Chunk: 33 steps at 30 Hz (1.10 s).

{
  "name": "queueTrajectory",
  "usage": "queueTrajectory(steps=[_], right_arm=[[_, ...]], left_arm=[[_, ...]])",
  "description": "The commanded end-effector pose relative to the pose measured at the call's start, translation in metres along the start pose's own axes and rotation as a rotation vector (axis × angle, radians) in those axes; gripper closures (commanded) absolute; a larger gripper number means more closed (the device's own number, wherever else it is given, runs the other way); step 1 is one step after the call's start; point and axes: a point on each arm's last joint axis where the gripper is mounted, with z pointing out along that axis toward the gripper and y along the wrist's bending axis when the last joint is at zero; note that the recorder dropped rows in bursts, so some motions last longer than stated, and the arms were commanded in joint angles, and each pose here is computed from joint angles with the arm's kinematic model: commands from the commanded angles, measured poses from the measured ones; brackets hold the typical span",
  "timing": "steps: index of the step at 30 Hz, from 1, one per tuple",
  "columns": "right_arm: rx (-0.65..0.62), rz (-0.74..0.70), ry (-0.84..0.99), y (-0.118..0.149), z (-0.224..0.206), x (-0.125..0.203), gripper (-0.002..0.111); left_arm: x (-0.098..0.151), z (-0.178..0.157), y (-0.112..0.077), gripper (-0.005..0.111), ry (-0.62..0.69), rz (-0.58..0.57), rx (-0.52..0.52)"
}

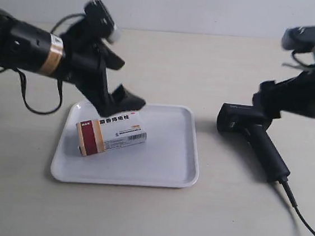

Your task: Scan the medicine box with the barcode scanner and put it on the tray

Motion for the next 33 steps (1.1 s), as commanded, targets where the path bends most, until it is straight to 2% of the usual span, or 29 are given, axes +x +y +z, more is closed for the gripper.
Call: queueTrajectory(steps=[1, 2, 3, 4, 6, 9, 11, 14, 16, 19, 22, 28, 33], right_arm=[[0.000, 0.000, -0.264, -0.002, -0.091, -0.010, 0.060], [-0.007, 0.016, -0.322, -0.002, -0.106, -0.010, 0.069], [-0.016, 0.030, -0.408, -0.002, -0.123, -0.008, 0.081], [-0.025, 0.036, -0.495, -0.002, -0.137, -0.004, 0.092], [-0.036, 0.035, -0.619, -0.002, -0.149, 0.012, 0.108], [-0.050, 0.034, -0.740, -0.003, -0.152, 0.042, 0.108], [-0.056, 0.033, -0.782, -0.003, -0.146, 0.066, 0.108], [-0.060, 0.040, -0.743, -0.004, -0.126, 0.098, 0.108], [-0.072, 0.083, -0.704, -0.004, -0.116, 0.114, 0.108], [-0.069, 0.098, -0.622, -0.005, -0.104, 0.133, 0.108], [-0.056, 0.101, -0.519, -0.006, -0.097, 0.143, 0.108], [-0.048, 0.102, -0.459, -0.006, -0.094, 0.148, 0.108], [-0.048, 0.102, -0.459, -0.006, -0.094, 0.148, 0.108]], left_arm=[[-0.036, -0.070, -0.008, 0.057, -0.157, -0.113, -0.093], [-0.036, -0.083, -0.009, 0.072, -0.179, -0.137, -0.113], [-0.035, -0.097, -0.012, 0.092, -0.200, -0.156, -0.138], [-0.030, -0.108, -0.016, 0.106, -0.211, -0.166, -0.160], [-0.017, -0.128, -0.025, 0.105, -0.226, -0.210, -0.205], [0.021, -0.145, -0.042, 0.105, -0.198, -0.302, -0.308], [0.048, -0.155, -0.053, 0.105, -0.204, -0.398, -0.415], [0.084, -0.169, -0.068, 0.105, -0.204, -0.503, -0.587], [0.102, -0.177, -0.078, 0.105, -0.224, -0.552, -0.660], [0.124, -0.182, -0.096, 0.105, -0.289, -0.626, -0.677], [0.136, -0.182, -0.110, 0.105, -0.333, -0.600, -0.646], [0.145, -0.184, -0.119, 0.105, -0.374, -0.557, -0.656], [0.145, -0.185, -0.119, 0.105, -0.367, -0.533, -0.671]])
